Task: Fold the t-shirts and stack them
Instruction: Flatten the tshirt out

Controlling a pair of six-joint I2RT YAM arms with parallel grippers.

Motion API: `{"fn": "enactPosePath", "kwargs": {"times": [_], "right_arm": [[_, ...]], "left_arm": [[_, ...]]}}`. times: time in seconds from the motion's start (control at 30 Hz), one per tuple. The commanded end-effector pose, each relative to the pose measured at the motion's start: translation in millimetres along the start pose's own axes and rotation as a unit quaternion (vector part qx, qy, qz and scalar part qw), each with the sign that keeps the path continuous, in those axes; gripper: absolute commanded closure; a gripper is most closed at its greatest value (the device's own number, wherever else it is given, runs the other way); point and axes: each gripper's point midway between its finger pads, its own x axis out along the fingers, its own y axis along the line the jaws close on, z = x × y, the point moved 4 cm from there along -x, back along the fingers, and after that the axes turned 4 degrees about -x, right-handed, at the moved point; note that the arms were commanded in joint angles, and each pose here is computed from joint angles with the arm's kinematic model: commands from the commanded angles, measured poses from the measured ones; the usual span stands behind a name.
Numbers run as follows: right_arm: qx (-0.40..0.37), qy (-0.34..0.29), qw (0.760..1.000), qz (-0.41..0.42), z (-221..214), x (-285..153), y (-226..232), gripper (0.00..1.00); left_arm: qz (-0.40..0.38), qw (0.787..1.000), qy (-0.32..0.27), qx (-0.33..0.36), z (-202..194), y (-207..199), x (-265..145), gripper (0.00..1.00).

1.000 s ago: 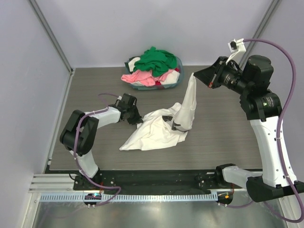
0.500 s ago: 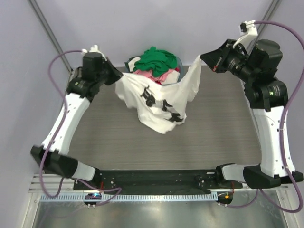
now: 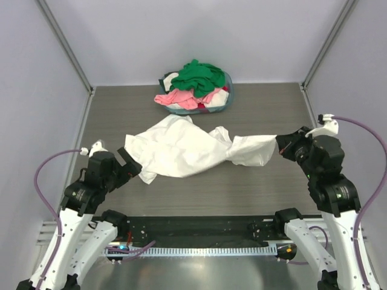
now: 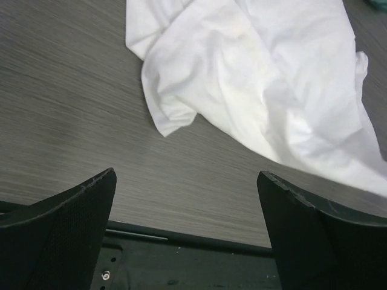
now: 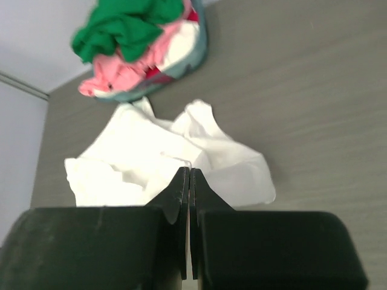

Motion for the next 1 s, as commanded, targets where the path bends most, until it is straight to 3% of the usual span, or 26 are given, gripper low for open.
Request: {"fn": "enactPosePath", "kwargs": {"times": [0.0,0.2,0.4,0.47,0.5,0.6,0.7,0.73,0.8,0.9,0.97], "right_arm": [[0.041,0.047,0.997,-0.037,-27,21,-11,0.99],[0.043,0.078,0.994,-0.061,-46,30,-22,0.99],[0.036,0.109,0.991,-0.065,-66,37,-28,0.99],[0.034,0.116,0.991,-0.063,-71,37,-30,0.99],[0.032,0.118,0.990,-0.063,-73,37,-31,0.99],[0.027,0.124,0.990,-0.061,-77,36,-32,0.99],[0.021,0.137,0.989,-0.058,-84,39,-34,0.99],[0.019,0.139,0.988,-0.057,-85,40,-34,0.99],[0.013,0.152,0.987,-0.053,-90,43,-34,0.99],[0.003,0.157,0.986,-0.055,-92,45,-36,0.99],[-0.004,0.157,0.986,-0.059,-93,46,-38,0.99]], "left_arm": [[0.016,0.999,-0.035,-0.013,15,-2,-3,0.00],[0.020,0.999,-0.028,0.028,35,-34,32,0.00],[-0.005,0.997,-0.031,0.063,76,-102,105,0.02],[-0.030,0.997,-0.045,0.059,107,-132,121,0.03],[-0.003,0.998,-0.011,0.063,102,-130,162,0.04],[-0.003,0.999,0.019,0.040,124,-145,223,0.08],[-0.021,1.000,0.003,0.020,156,-169,257,0.09],[-0.003,1.000,0.024,0.018,147,-161,291,0.09],[-0.022,1.000,0.010,0.014,164,-180,307,0.11],[-0.015,0.999,0.041,-0.002,151,-178,349,0.17],[-0.012,0.999,0.046,-0.023,149,-180,370,0.30]]}}
